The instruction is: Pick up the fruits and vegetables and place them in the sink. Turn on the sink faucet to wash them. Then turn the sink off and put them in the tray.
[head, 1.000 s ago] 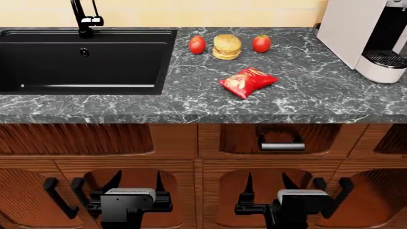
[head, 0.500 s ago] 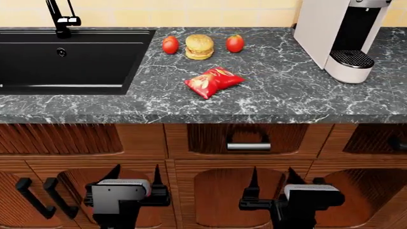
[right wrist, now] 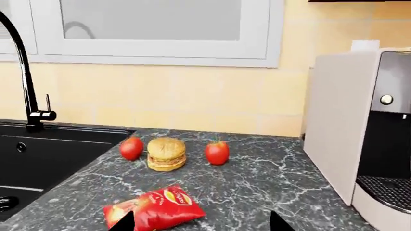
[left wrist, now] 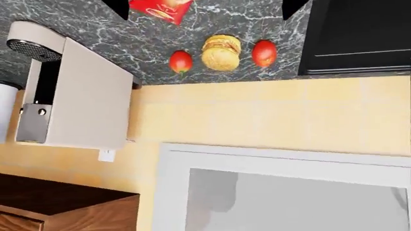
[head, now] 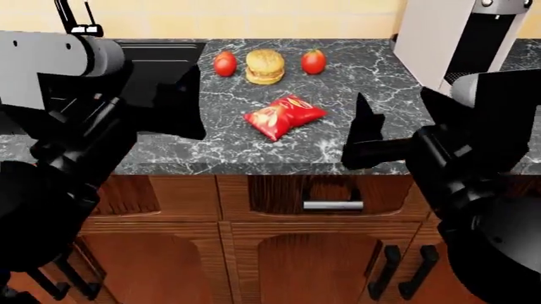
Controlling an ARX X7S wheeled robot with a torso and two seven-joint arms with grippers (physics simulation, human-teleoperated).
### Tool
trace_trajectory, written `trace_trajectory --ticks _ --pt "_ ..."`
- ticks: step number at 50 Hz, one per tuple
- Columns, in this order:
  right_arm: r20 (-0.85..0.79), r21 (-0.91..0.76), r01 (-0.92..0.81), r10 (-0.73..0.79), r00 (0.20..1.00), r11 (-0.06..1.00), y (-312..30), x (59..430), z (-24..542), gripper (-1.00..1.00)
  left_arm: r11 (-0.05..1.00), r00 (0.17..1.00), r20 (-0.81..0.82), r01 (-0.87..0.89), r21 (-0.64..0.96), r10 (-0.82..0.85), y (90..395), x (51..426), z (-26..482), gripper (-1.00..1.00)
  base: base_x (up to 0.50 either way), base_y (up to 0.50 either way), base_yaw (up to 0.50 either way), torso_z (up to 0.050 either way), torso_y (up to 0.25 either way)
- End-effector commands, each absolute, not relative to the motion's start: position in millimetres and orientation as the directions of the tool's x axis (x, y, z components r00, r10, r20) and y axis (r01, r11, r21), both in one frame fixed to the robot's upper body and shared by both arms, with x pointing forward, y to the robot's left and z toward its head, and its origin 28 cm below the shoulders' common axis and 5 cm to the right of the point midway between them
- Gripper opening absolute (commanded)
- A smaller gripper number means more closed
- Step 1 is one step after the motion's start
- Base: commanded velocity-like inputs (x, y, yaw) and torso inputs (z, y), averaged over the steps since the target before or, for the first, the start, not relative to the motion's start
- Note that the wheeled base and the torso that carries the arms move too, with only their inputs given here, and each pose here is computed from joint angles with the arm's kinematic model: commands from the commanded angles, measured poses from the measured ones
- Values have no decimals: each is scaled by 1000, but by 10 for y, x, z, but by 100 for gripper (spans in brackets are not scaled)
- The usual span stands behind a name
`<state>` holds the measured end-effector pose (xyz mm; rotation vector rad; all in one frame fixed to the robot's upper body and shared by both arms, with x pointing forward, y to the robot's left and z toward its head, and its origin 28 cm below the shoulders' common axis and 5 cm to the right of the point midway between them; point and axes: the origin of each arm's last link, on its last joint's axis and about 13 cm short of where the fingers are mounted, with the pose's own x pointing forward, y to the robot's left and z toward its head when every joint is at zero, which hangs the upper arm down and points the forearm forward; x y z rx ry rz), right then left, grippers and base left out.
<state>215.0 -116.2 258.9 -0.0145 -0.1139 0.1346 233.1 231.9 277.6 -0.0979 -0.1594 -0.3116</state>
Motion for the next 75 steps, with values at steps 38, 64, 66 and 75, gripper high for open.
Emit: trace_trajectory --ticks 38,64,66,75 --pt "96 -181 -213 233 968 960 -1540 2907 4334 100 949 949 69 299 101 -307 2536 2883 4361 100 289 0 0 0 0" --pt "74 -195 -218 235 969 956 -1540 2970 4318 100 941 944 42 322 106 -328 2527 2884 4372 100 396 0 0 0 1" --pt "71 -196 -219 236 969 956 -1542 2969 4314 100 940 944 38 323 107 -329 2528 2888 4363 100 400 0 0 0 0" --pt "27 -188 -236 246 969 953 -1554 2985 4239 100 927 934 -23 357 118 -356 2508 2893 4283 100 400 0 0 0 1"
